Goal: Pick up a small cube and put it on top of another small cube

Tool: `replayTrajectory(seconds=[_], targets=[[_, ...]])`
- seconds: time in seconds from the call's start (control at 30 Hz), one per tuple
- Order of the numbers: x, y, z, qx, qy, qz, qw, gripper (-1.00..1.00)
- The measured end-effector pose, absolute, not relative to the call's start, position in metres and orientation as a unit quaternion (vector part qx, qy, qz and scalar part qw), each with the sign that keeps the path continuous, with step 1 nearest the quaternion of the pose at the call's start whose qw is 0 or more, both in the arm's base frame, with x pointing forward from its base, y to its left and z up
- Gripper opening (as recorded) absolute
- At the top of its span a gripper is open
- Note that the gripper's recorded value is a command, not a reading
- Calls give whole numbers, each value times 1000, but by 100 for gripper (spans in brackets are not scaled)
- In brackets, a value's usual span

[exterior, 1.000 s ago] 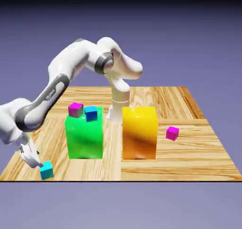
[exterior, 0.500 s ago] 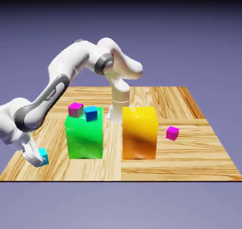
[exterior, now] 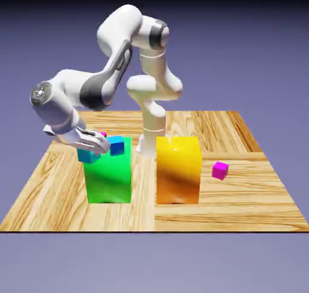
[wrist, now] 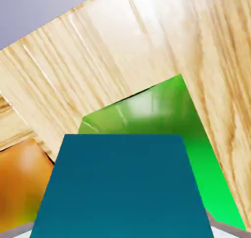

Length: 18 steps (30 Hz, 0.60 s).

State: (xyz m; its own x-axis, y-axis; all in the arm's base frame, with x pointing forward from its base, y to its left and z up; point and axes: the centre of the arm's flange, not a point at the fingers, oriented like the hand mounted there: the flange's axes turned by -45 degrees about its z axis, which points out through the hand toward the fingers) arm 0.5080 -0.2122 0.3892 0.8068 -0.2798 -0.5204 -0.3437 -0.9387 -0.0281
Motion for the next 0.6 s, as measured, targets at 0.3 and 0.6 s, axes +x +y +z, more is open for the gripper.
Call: replayTrajectory(seconds=[0.3, 0.6], targets=[[450, -139, 445, -962, 3, 272, 1, -100], [423, -140, 383, -962, 2, 272, 1, 100]])
